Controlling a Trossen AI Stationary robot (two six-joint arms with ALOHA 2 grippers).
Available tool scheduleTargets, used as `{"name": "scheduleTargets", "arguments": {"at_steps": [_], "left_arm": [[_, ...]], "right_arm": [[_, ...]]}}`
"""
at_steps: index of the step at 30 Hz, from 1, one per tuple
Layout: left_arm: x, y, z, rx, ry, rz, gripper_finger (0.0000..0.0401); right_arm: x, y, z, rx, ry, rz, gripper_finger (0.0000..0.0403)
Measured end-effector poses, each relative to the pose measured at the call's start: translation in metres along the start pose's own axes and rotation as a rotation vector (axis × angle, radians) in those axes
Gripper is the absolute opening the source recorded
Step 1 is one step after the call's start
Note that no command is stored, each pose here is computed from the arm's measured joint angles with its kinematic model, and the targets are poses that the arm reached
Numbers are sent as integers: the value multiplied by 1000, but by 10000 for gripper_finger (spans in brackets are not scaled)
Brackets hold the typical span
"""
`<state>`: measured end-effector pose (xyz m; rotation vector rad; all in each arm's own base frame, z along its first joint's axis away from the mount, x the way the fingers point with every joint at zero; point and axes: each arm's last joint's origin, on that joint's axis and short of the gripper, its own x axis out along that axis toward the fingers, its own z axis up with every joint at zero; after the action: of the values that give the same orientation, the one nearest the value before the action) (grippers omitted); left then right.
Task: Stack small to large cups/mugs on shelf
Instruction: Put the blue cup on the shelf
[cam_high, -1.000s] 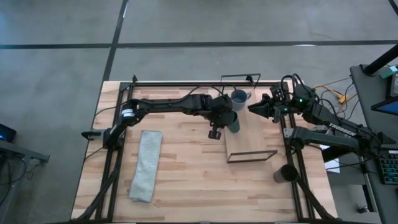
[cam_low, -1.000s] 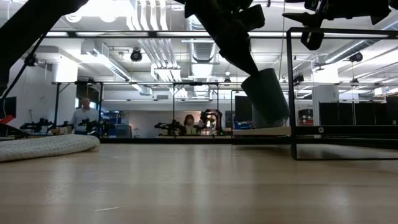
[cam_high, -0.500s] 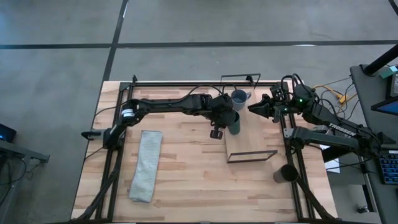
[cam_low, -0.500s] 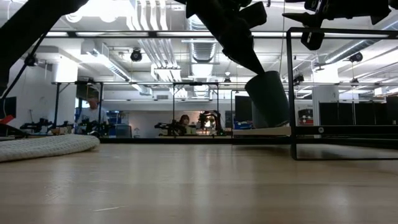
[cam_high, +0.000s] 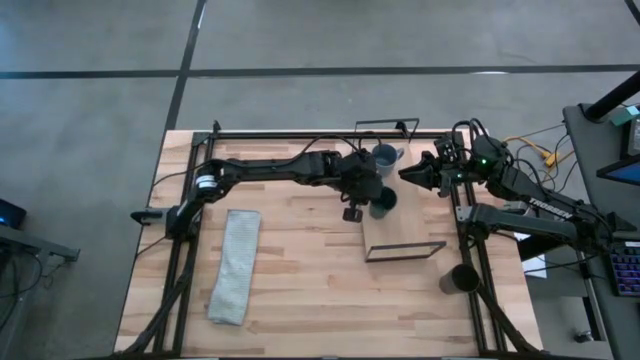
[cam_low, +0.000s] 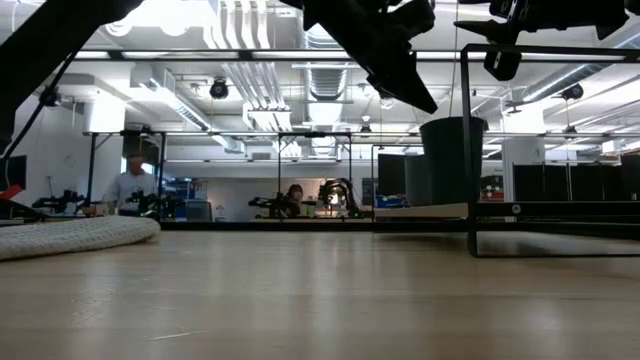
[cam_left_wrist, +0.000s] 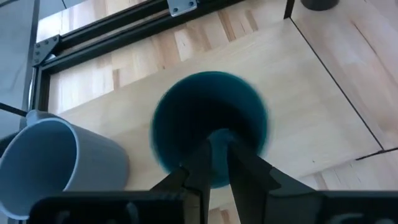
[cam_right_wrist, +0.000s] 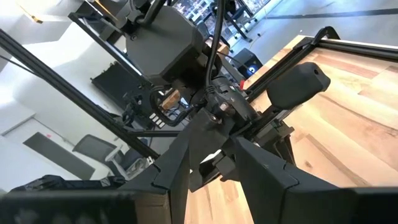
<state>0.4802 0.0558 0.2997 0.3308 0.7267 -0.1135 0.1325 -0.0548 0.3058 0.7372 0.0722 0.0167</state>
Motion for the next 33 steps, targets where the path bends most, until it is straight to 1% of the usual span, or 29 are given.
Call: {"name": "scheduleTargets", "arguments": {"at_steps": [3,8,12,16,20,23,28,33], "left_arm": [[0,0,0,0,-1,6,38],[0,0,1,-33,0,8,38],[-4,0,4,-45,0,42,38],[-17,1,5,-45,35,104,37],[-29,2,5,-48,68,109,12],[-30,1,3,-75,86,103,3],[-28,-2,-1,-200,102,81,1],[-18,-7,-13,-255,146,47,0]], "right_arm": [[0,0,0,1,3,4,123],[0,1,-3,14,78,68,120],[0,-6,-11,67,140,-5,107],[2,-14,-17,120,191,-79,80],[8,-19,-16,121,170,-134,44],[12,-24,-16,132,168,-179,17],[20,-33,-18,192,195,-222,9],[26,-38,-20,213,219,-243,9]]}}
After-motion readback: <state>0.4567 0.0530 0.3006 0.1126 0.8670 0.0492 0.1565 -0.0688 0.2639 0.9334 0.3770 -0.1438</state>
